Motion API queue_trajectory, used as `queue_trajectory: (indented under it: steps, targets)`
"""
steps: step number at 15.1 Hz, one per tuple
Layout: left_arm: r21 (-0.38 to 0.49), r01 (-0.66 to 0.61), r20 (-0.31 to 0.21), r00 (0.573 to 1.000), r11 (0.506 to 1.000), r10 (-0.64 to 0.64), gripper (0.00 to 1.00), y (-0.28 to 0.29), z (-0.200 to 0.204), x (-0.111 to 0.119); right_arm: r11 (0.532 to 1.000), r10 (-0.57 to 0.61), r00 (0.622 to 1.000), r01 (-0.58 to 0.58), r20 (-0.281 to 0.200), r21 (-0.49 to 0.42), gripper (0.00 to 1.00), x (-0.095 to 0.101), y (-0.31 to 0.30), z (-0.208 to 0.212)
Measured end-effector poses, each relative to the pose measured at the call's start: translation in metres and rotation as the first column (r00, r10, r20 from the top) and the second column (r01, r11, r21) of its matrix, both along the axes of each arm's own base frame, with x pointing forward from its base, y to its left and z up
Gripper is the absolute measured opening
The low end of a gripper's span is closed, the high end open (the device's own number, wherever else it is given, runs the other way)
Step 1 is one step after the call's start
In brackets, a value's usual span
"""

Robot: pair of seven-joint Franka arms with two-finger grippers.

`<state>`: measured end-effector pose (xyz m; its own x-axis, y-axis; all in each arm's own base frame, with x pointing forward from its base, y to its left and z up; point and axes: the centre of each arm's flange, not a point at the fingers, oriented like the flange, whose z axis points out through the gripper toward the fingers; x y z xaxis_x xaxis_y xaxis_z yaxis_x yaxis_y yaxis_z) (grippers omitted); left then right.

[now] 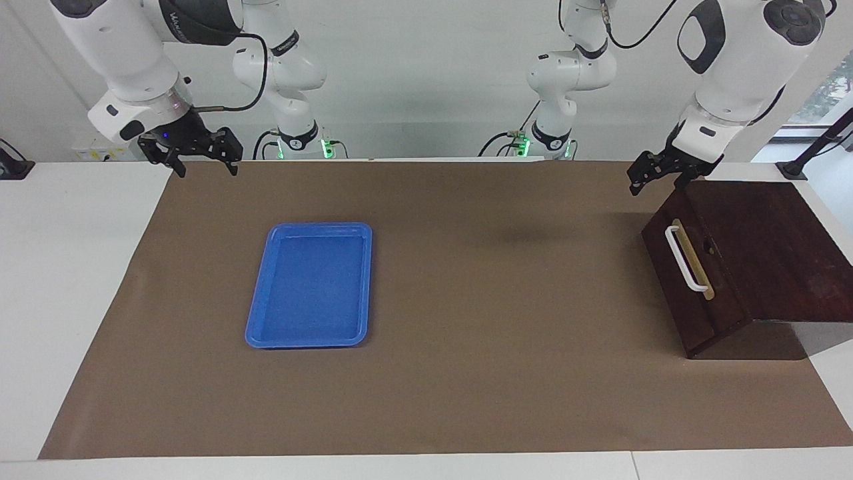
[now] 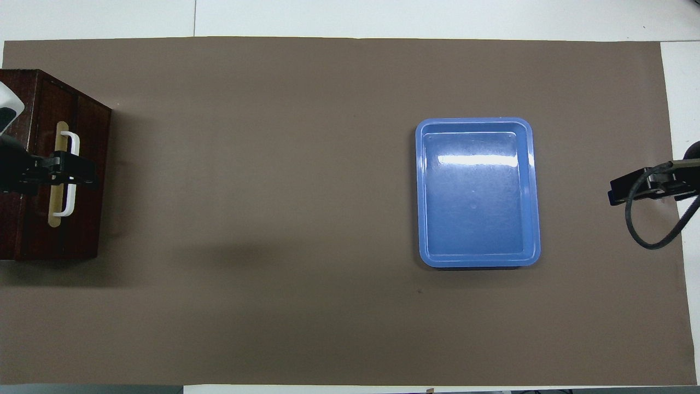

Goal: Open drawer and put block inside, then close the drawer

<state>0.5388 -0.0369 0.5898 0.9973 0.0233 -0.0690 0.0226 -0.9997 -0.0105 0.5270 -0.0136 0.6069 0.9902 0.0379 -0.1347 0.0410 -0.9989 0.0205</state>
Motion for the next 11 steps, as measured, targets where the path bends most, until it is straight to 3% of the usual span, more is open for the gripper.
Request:
queue_trajectory:
  steps: [11]
  targets:
    - [-0.005,0.049,-0.02,0.999,0.999,-0.049,1.0,-0.0003,-0.0008,-0.0023,1.0,0.0,1.0,0.0,0.0,0.0,1.0,0.0,0.0,0.0]
